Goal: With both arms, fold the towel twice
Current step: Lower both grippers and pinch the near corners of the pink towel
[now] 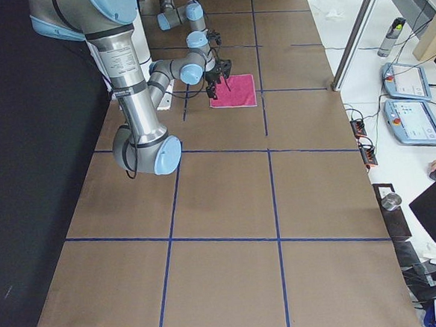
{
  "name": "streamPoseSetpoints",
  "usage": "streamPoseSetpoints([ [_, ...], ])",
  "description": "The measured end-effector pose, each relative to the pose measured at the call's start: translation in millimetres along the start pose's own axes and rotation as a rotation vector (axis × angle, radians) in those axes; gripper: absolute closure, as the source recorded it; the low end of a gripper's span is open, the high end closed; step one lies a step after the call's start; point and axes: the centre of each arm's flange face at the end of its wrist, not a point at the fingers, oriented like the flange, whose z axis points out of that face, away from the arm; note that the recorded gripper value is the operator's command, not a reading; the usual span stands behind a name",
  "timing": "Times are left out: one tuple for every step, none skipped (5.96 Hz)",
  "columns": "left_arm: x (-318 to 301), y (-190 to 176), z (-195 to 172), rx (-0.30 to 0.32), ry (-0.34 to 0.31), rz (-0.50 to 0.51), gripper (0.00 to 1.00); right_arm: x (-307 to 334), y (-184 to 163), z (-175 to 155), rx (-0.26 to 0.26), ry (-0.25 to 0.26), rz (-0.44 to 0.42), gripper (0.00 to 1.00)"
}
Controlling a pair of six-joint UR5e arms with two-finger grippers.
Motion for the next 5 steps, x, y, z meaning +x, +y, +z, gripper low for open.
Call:
streamPoseSetpoints([
  [0, 0, 5, 0.000, -0.008, 0.000, 0.47, 0, 3, 1, 0.006, 0.000, -0.003, 0.01],
  [0, 0, 8, 0.000, -0.013, -0.001, 0.47, 0, 5, 2, 0.009, 0.001, -0.007, 0.01],
  [0, 0, 10, 0.000, -0.015, -0.002, 0.47, 1, 9, 4, 0.009, 0.006, -0.011, 0.01],
  [0, 0, 10, 0.000, -0.015, -0.002, 0.47, 3, 18, 10, 0.011, 0.016, -0.022, 0.02],
  [-1, 0, 11, 0.000, -0.017, -0.002, 0.48, 3, 30, 17, 0.011, 0.027, -0.037, 0.03],
])
